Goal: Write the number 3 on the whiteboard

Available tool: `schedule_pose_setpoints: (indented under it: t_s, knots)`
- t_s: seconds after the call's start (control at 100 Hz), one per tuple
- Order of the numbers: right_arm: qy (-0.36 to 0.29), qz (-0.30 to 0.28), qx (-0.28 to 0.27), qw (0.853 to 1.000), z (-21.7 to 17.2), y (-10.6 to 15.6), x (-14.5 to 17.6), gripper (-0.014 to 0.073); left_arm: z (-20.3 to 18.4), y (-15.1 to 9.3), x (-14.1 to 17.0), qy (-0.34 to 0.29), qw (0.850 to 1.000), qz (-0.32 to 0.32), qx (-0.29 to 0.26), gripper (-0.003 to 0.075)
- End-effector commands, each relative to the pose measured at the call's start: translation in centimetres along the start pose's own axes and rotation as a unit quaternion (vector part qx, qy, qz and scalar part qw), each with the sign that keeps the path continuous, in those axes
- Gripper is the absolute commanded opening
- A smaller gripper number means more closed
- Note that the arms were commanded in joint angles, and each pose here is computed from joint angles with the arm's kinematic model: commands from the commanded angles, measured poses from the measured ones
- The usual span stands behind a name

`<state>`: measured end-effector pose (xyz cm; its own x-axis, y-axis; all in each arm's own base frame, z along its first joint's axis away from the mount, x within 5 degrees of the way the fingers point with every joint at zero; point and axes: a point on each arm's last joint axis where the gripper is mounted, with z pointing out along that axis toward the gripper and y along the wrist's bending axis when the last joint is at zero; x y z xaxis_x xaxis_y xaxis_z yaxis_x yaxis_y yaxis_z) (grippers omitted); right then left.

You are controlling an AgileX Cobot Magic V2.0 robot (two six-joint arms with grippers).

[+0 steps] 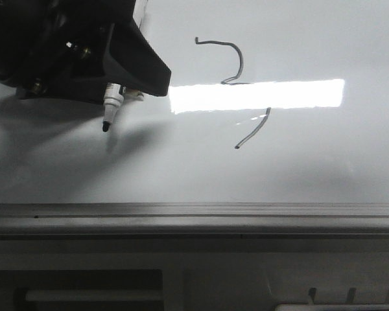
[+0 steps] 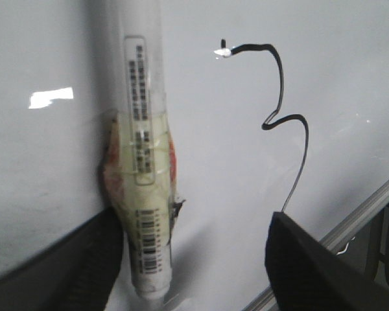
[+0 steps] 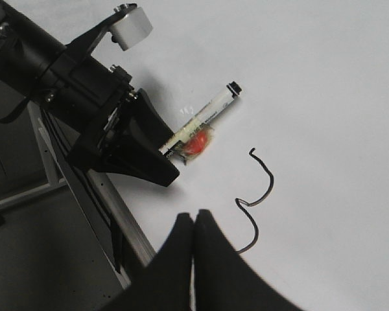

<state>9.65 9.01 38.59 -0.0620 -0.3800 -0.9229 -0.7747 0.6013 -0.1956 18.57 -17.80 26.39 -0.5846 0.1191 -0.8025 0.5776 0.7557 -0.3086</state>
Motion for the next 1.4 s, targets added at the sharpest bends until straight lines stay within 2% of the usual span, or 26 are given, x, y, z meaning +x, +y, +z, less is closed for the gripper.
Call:
schedule_pose_setpoints:
  t_s: [0.0, 0.13, 0.2, 0.35, 0.47, 0.62, 0.79, 1.39]
  knots:
    - [-0.05, 0.003, 0.024, 0.998, -1.0, -0.3, -1.3, -0.0061, -1.0, 1.0, -1.8, -0.081, 0.996, -0.003, -0.046, 0.0491]
    - [-0.074, -0.011, 0.041, 0.996, -2.7, 0.1, -0.7, -0.0061, -5.2, -0.5, -2.7, -0.117, 0.993, 0.008, 0.004, 0.0485]
    - [-0.092, -0.012, 0.051, 0.994, -3.7, 0.6, 0.4, -0.0061, -8.0, -1.3, -2.3, -0.13, 0.991, 0.023, 0.038, 0.0424]
    - [-0.139, -0.012, 0.088, 0.986, -4.9, 1.6, 4.1, -0.0061, -13.6, -1.7, 0.0, -0.189, 0.978, 0.042, 0.075, 0.0167]
    - [-0.15, -0.006, 0.106, 0.983, -4.4, 2.3, 7.8, -0.0061, -16.8, -1.2, 2.8, -0.243, 0.964, 0.058, 0.087, -0.0021]
    - [-0.136, -0.001, 0.109, 0.985, -3.5, 3.0, 11.5, -0.0061, -18.7, -0.3, 6.1, -0.293, 0.949, 0.066, 0.093, -0.0021]
    - [-0.123, 0.001, 0.106, 0.987, -3.0, 3.3, 12.8, -0.0061, -19.5, 0.1, 7.9, -0.321, 0.939, 0.068, 0.102, -0.0021]
    - [-0.116, 0.002, 0.102, 0.988, -2.9, 3.4, 13.0, -0.0061, -19.0, 0.4, 8.6, -0.313, 0.942, 0.067, 0.1, -0.0021]
